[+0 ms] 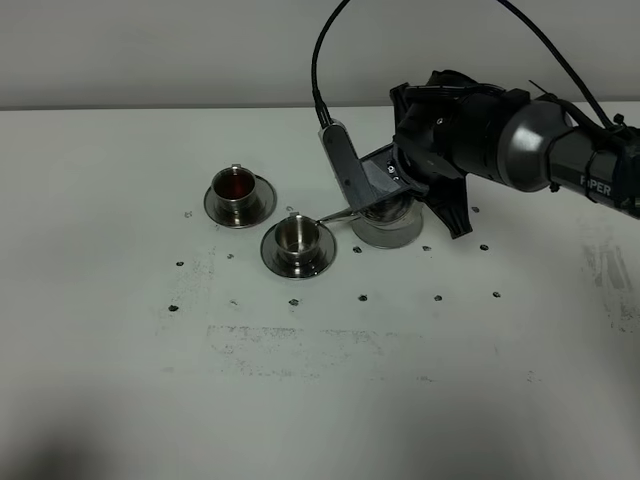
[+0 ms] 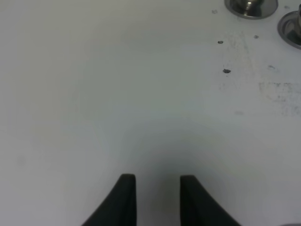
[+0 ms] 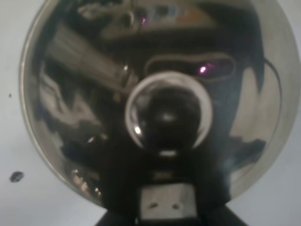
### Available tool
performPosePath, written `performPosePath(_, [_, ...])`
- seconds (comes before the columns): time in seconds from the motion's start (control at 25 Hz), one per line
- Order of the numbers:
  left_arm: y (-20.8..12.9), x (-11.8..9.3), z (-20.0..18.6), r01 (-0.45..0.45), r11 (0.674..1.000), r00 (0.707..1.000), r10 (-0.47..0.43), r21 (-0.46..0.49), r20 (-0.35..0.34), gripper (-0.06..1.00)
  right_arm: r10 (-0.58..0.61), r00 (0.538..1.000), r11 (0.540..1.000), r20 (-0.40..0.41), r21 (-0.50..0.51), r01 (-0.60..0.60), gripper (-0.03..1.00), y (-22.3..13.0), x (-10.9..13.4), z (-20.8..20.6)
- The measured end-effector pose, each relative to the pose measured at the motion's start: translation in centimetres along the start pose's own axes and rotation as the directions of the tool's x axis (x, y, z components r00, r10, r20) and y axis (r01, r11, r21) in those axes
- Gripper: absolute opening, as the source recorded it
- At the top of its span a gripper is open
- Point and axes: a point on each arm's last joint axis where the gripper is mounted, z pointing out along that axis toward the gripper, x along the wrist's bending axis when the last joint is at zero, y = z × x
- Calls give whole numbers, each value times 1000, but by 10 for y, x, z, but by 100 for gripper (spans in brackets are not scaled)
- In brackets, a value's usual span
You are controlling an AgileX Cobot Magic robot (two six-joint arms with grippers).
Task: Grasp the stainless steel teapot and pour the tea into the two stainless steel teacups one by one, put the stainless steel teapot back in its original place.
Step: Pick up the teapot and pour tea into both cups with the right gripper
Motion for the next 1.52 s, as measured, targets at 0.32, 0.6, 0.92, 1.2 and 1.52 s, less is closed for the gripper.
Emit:
performPosePath(0.32, [0, 0, 0, 0, 1000, 1000, 0, 0, 0, 28, -49, 998, 999, 28, 2, 49, 18, 3, -4, 1])
performPosePath(0.6, [0, 0, 0, 0, 1000, 1000, 0, 0, 0, 28, -70, 997, 997, 43, -6, 71, 18, 8, -3, 6])
performPosePath(0.92, [0, 0, 0, 0, 1000, 1000, 0, 0, 0, 28, -103, 993, 995, 59, 15, 102, 18, 11, -3, 14])
performPosePath(1.2, [0, 0, 0, 0, 1000, 1000, 0, 0, 0, 28, -119, 988, 993, 98, 20, 117, 18, 11, -6, 14])
performPosePath(1.52, [0, 0, 0, 1, 1000, 1000, -1, 0, 0, 28, -159, 979, 987, 130, 37, 156, 18, 14, -9, 13])
